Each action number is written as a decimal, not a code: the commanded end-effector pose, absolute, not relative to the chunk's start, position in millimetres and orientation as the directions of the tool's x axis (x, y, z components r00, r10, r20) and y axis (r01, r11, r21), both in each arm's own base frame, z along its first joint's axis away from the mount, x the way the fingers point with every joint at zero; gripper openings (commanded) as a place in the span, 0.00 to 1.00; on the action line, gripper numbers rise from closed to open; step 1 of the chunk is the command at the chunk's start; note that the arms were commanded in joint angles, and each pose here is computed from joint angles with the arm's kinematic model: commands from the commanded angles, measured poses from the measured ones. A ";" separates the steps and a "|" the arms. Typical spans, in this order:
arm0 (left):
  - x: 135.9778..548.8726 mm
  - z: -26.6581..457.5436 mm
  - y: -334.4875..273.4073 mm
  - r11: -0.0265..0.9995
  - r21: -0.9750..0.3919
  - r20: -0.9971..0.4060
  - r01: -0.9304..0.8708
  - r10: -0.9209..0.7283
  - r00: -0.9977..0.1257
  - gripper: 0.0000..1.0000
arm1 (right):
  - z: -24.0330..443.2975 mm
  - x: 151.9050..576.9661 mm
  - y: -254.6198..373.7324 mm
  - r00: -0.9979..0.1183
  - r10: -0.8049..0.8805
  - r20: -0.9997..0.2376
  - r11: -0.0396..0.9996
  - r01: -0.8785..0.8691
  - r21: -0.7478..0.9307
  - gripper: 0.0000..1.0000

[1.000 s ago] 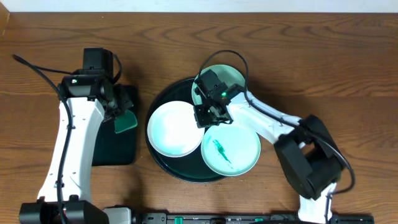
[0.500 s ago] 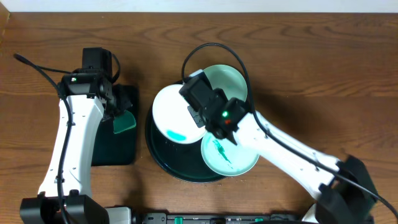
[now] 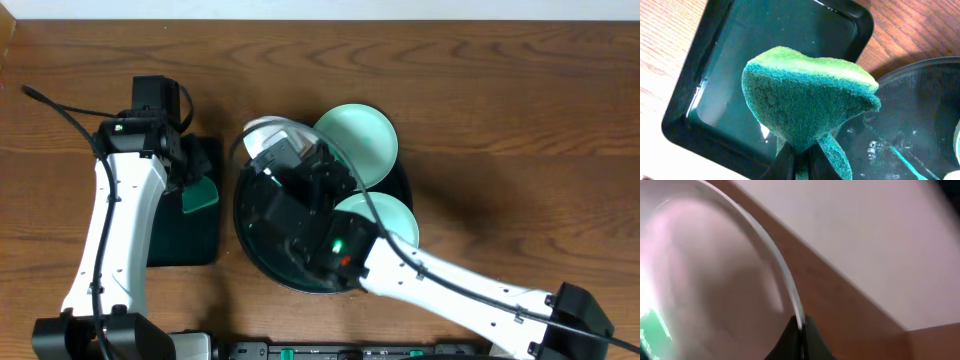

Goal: Clean dirty plates on tray and stack at the side
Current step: 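Lift the white plate with the right gripper and place it right of the tray, then move the right gripper back and grip a pale green plate's rim, then scrub the held pale green plate with the sponge in the left gripper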

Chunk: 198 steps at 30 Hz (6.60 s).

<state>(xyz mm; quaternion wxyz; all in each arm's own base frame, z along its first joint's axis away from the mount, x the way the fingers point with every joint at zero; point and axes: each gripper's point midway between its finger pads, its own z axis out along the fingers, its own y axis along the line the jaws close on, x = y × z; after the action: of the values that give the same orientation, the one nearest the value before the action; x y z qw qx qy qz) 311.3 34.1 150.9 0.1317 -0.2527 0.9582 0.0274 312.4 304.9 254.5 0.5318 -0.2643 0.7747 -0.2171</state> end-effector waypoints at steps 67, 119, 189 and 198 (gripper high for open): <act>317.7 144.5 30.2 0.901 -0.027 -0.258 -0.434 -0.425 -0.867 0.07 | 85.9 337.6 -5.4 -0.941 0.326 -0.093 0.919 0.293 0.263 0.25; 326.7 129.5 15.3 0.909 -0.095 -0.208 -0.406 -0.417 -0.885 0.07 | 27.8 251.0 167.7 -0.959 -0.282 -0.030 0.888 -0.273 0.370 0.01; 268.8 12.9 -174.1 0.891 -0.453 0.091 0.022 0.071 -0.993 0.07 | 4.2 310.6 295.6 -0.993 -0.109 -0.044 0.924 -0.118 0.364 0.01; 274.9 16.9 -163.1 0.899 -0.438 0.083 0.028 0.071 -0.994 0.07 | 4.2 310.7 295.7 -0.993 -0.110 -0.045 0.924 -0.118 0.364 0.01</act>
<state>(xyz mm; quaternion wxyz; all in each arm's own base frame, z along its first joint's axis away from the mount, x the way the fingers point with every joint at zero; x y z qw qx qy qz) 286.7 -151.9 18.5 -0.0137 0.0099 0.9824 -0.1860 306.2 291.1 5.0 0.0107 -0.0639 0.9812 0.1817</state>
